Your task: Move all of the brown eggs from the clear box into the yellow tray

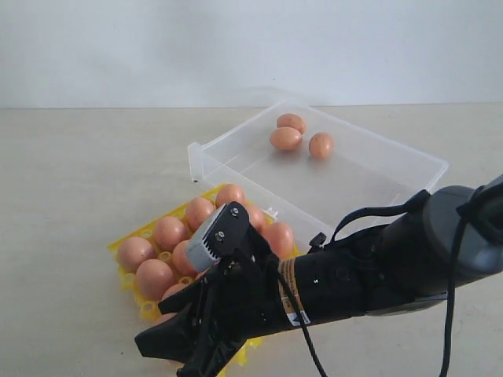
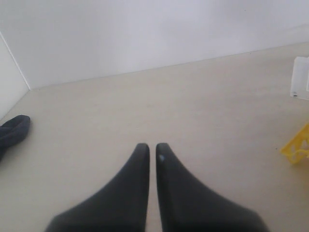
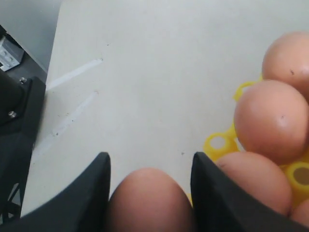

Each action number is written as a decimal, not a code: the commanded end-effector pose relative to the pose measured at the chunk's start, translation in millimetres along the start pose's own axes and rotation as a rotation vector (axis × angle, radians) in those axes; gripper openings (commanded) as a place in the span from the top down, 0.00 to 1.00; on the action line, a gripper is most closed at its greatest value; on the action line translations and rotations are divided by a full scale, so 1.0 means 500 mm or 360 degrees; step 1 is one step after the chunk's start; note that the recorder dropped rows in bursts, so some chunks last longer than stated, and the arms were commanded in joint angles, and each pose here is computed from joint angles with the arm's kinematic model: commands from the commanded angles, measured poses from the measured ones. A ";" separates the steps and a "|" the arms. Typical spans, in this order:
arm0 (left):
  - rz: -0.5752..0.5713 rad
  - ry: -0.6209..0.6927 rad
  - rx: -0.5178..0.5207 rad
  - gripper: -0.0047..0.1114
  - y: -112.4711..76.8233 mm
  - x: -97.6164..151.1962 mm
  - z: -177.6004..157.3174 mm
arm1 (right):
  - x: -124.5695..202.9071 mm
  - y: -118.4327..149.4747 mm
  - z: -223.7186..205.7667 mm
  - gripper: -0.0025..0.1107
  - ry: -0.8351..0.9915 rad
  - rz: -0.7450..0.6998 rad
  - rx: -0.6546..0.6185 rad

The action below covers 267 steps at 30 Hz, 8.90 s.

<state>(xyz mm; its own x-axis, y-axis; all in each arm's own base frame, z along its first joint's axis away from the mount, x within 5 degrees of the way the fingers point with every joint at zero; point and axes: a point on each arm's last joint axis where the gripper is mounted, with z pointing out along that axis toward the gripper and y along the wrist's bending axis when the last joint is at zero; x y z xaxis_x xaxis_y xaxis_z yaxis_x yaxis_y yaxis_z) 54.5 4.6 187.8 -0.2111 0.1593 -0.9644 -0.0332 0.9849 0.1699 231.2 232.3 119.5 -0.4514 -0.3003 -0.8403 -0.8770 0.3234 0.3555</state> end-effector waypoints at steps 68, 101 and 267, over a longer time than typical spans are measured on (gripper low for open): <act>-0.0005 0.0001 -0.0003 0.92 0.000 0.002 0.000 | -0.004 -0.014 -0.016 0.61 0.0162 -0.0024 0.0224; -0.0005 0.0001 -0.0003 0.92 0.000 0.002 0.000 | -0.120 0.031 -0.105 0.61 -0.0011 -0.0373 0.0467; -0.0005 0.0001 -0.0003 0.92 0.000 0.002 0.000 | -0.159 -0.617 -0.186 0.98 -0.0123 0.1245 0.1702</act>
<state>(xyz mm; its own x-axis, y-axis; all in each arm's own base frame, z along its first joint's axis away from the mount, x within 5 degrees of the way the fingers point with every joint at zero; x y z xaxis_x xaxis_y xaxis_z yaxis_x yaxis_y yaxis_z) 54.5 4.6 187.8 -0.2111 0.1593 -0.9644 -0.0332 0.9849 0.1699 520.8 75.7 113.1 -0.7400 0.3232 -0.5898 0.1825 0.9406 0.2864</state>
